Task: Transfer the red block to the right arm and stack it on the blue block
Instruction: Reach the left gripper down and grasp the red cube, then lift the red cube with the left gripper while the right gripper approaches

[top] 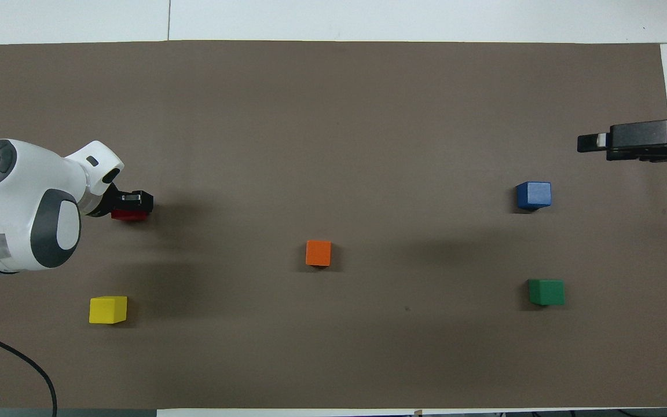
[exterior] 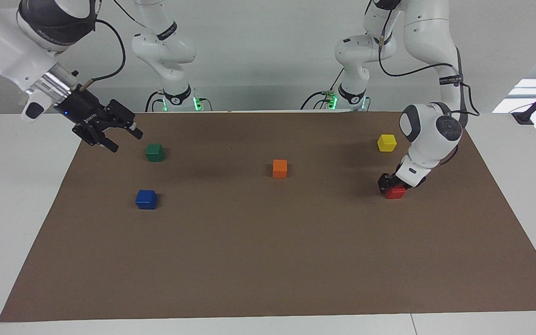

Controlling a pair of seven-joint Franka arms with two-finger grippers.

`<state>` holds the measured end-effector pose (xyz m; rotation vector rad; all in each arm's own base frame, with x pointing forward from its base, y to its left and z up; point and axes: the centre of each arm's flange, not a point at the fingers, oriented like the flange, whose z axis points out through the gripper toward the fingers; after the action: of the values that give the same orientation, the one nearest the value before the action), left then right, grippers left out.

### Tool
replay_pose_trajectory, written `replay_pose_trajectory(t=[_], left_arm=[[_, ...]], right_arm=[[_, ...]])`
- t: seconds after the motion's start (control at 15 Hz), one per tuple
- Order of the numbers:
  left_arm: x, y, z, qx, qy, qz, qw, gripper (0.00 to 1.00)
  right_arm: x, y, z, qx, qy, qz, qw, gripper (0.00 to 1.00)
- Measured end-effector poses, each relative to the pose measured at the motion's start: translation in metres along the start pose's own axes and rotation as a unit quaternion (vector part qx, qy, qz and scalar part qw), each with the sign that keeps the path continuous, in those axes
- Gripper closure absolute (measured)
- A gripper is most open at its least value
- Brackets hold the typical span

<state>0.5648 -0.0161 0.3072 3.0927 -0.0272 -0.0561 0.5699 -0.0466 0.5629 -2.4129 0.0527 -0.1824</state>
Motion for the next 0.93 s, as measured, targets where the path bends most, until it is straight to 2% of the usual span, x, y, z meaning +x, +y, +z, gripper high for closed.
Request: replay_pose_trajectory(t=[0.07, 0.2, 0.33, 0.47, 0.6, 0.8, 0.93], left_arm=[[0.001, 0.000, -0.001, 0.000, 0.001, -0.016, 1.000, 0.45], [0.009, 0.002, -0.018, -0.011, -0.003, -0.055, 0.998, 0.45], [0.024, 0.011, -0.062, -0.054, -0.029, -0.129, 0.990, 0.45], [0.030, 0.025, -0.114, -0.076, -0.061, -0.235, 0.967, 0.45], [0.024, 0.052, -0.152, -0.102, -0.090, -0.310, 0.941, 0.45], [-0.006, 0.107, -0.199, -0.147, -0.138, -0.355, 0.913, 0.45], [-0.033, 0.150, -0.228, -0.158, -0.171, -0.388, 0.892, 0.45]], right_arm=[[0.002, 0.013, 0.013, 0.051, 0.005, -0.001, 0.999, 0.00], [0.002, 0.038, 0.044, 0.133, 0.014, -0.008, 0.991, 0.00], [-0.001, 0.046, 0.078, 0.213, 0.024, -0.013, 0.977, 0.00], [-0.008, 0.041, 0.109, 0.278, 0.021, -0.016, 0.960, 0.00], [-0.015, 0.026, 0.128, 0.325, 0.014, -0.022, 0.945, 0.00], [-0.028, 0.009, 0.157, 0.432, -0.006, -0.033, 0.901, 0.00], [-0.032, 0.017, 0.177, 0.480, -0.019, -0.028, 0.877, 0.00]])
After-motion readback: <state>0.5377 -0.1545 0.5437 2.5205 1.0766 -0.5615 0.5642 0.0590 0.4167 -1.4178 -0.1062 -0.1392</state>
